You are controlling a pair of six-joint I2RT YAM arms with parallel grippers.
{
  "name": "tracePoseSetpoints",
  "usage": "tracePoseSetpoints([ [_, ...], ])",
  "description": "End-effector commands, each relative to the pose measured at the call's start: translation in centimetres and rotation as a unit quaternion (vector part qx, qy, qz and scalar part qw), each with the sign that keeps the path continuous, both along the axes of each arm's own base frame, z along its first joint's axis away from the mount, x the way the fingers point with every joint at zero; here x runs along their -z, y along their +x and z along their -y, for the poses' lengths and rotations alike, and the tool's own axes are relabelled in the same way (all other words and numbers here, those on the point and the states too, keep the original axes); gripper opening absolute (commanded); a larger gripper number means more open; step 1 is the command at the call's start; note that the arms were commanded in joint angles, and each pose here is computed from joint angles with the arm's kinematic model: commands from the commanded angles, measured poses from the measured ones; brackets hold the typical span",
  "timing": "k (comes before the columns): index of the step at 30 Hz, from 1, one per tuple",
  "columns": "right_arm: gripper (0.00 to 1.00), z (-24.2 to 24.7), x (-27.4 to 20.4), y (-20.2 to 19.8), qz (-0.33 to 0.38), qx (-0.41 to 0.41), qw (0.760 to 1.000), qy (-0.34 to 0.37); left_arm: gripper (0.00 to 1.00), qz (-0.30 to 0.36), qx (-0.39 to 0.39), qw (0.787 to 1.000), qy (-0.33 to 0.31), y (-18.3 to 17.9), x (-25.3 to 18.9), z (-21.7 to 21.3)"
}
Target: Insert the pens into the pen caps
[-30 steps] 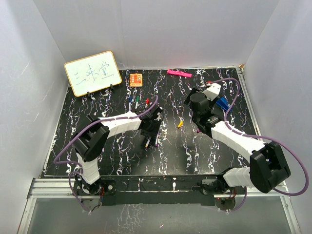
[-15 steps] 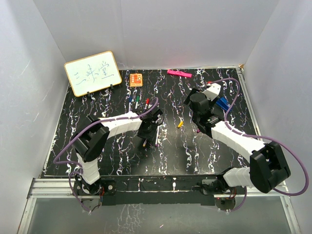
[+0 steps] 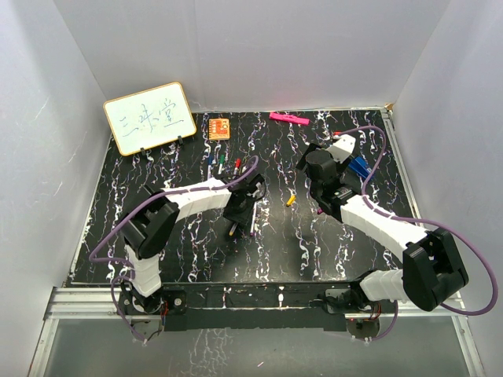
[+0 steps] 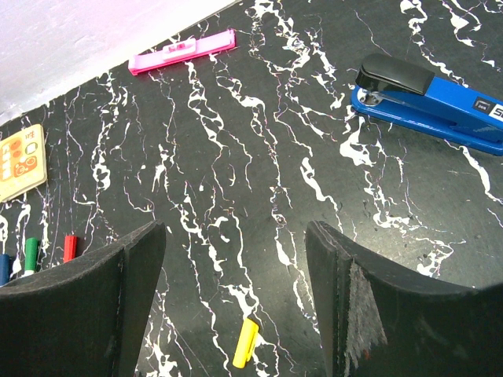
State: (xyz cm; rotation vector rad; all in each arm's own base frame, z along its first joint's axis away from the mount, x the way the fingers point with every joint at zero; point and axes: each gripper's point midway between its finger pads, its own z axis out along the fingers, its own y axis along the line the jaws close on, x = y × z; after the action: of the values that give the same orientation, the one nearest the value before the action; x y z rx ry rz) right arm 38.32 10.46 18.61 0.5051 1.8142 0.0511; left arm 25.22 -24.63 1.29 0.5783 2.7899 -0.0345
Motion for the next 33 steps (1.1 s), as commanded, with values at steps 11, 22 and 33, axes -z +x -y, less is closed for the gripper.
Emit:
tracePoseSetpoints([
  [11, 0.70, 0.3, -1.0, 0.1, 0.017, 0.010, 1.000, 0.006, 0.29, -0.028, 0.000, 0.997, 0.077, 0.5, 3.1, -3.3],
  [22, 0.70, -0.1, -0.7, 0.5, 0.012, 0.005, 1.000, 0.011, 0.28, -0.049, 0.005, 0.996, 0.078, -1.2, 2.6, -4.3],
  [33, 0.70, -0.1, -0.6, 0.6, 0.009, 0.008, 1.000, 0.013, 0.26, -0.071, 0.018, 0.993, 0.088, -2.5, 3.0, -5.1],
])
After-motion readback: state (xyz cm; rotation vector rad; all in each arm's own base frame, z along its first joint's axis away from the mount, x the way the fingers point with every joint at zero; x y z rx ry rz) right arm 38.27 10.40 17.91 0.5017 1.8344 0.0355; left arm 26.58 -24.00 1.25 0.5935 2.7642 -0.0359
